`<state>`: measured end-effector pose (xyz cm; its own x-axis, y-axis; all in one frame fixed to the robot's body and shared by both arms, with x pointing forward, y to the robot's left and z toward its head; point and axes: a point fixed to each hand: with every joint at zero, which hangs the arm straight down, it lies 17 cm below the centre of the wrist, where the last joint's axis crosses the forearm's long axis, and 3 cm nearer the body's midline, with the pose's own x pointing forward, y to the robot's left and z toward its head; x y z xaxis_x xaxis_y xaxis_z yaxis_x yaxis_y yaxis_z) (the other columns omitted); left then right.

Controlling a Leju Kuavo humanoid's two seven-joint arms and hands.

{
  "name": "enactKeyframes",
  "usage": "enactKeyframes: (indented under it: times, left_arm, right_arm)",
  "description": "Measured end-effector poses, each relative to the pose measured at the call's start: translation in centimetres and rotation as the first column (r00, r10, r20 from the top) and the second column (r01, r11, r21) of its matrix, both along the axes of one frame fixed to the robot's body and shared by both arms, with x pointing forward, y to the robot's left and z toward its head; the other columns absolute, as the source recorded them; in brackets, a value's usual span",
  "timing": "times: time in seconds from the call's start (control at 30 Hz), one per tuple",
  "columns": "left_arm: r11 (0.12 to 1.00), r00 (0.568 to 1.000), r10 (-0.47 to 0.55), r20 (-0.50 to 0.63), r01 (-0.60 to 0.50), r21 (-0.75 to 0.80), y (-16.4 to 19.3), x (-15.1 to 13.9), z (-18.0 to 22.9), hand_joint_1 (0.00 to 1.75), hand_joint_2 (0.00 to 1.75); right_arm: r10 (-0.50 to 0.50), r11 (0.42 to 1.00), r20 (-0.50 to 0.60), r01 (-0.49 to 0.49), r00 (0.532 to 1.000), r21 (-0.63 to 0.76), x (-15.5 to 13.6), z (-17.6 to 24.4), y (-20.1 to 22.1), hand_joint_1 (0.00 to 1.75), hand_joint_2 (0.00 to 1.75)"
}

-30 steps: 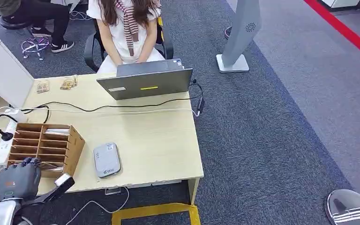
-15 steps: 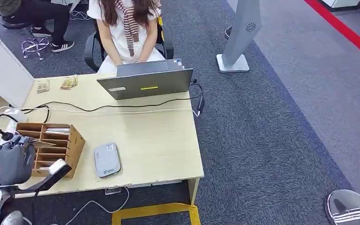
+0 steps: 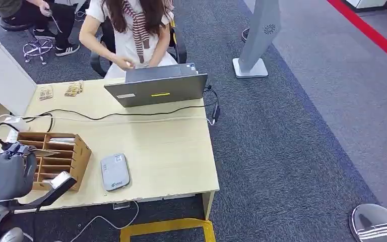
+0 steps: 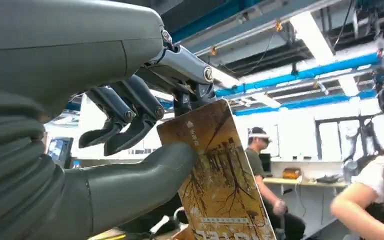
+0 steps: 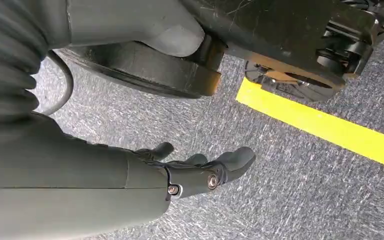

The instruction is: Pass the card to the sensor for recognition and then transmit it.

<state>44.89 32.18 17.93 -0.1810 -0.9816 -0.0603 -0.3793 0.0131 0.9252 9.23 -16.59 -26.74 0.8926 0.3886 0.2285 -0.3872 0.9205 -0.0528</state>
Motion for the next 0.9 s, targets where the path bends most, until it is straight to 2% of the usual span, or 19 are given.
enactKeyframes:
  times: [0.3,0.4,0.5,0.53,0.6,0.7,0.9]
  left_arm:
    - [0.993,0.979,-0.116,0.166,0.119,-0.007,-4.0,-1.6,8.5,1.75,1.75]
    - [0.992,0.972,-0.121,0.200,0.123,-0.001,-4.4,-1.0,10.8,1.75,1.75]
    - [0.999,0.974,-0.030,0.226,0.022,0.041,-3.4,3.3,14.7,1.75,1.75]
    - [0.995,0.978,0.061,0.199,-0.075,0.065,-1.2,7.9,14.8,1.75,1.75]
    - [0.989,0.978,0.110,0.175,-0.125,0.082,0.4,11.5,14.3,1.75,1.75]
    - [0.984,0.983,0.140,0.117,-0.151,0.092,-0.2,16.3,15.0,1.75,1.75]
    - [0.976,0.981,0.191,0.039,-0.194,0.097,0.1,18.9,15.1,1.75,1.75]
  right_arm:
    - [-0.026,1.000,-0.004,0.026,1.000,0.002,-0.1,0.0,-0.1,0.00,1.75]
    - [-0.017,1.000,-0.004,0.017,1.000,0.002,-0.1,0.0,-0.1,0.00,1.75]
    - [0.019,1.000,0.001,-0.019,1.000,0.002,0.2,0.0,0.1,0.00,1.75]
    - [0.049,0.999,0.000,-0.049,0.999,0.002,0.4,0.1,0.2,0.00,1.75]
    - [0.063,0.998,-0.002,-0.063,0.998,0.000,0.4,0.1,0.2,0.00,1.75]
    - [0.082,0.997,-0.003,-0.082,0.997,-0.002,0.5,0.1,0.3,0.00,1.75]
    - [0.091,0.996,-0.010,-0.091,0.996,-0.007,0.5,0.2,0.5,0.00,1.75]
